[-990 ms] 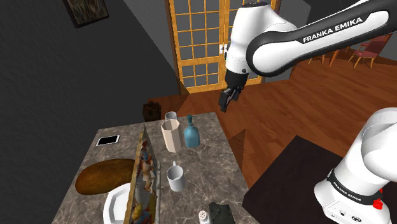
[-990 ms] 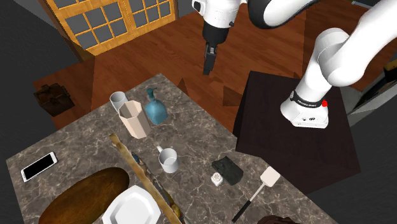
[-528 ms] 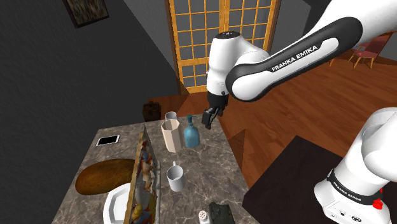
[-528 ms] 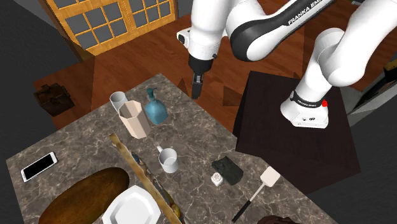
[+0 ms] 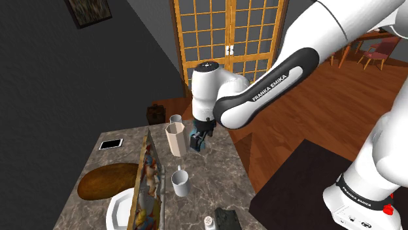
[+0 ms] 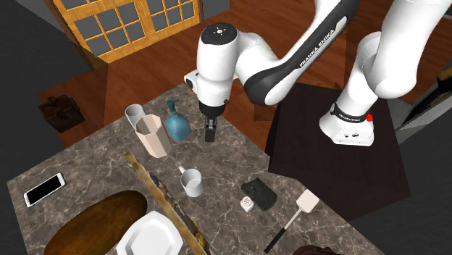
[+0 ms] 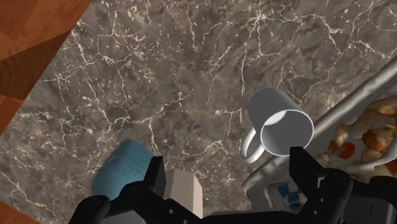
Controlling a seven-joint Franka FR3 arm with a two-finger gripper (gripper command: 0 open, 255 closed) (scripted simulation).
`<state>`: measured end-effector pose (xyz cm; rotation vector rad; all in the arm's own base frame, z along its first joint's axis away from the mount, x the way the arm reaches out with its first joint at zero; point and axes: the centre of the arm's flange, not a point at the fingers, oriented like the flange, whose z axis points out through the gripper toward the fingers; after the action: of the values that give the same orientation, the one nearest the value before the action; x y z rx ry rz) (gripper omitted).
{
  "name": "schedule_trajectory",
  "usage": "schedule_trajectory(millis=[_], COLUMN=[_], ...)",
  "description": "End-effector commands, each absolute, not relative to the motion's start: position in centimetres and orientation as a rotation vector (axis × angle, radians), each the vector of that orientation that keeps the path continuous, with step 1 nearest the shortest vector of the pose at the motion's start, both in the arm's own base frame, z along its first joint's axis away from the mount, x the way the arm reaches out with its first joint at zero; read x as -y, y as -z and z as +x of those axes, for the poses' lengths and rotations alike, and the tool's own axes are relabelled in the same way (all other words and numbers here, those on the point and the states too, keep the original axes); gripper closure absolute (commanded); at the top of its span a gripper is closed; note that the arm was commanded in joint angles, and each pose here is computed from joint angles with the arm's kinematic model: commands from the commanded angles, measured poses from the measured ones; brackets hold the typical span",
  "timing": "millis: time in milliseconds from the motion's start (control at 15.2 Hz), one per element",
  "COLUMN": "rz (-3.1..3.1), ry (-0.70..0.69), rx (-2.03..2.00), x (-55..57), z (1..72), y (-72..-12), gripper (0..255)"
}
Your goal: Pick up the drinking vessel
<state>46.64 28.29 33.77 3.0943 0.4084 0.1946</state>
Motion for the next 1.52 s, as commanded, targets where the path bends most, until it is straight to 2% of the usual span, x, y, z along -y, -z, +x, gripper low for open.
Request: schedule_trajectory(millis=[0, 990, 1452], rz=[3.093, 3.073, 3.073], ry=[-0.187, -0.124, -0.123], rx=[-0.426, -0.563, -0.566], x=[-30.0, -43.6, -43.9], z=[47.3, 50.9, 51.0], y=[-31.7, -17.6, -14.2], gripper=[0, 0, 0])
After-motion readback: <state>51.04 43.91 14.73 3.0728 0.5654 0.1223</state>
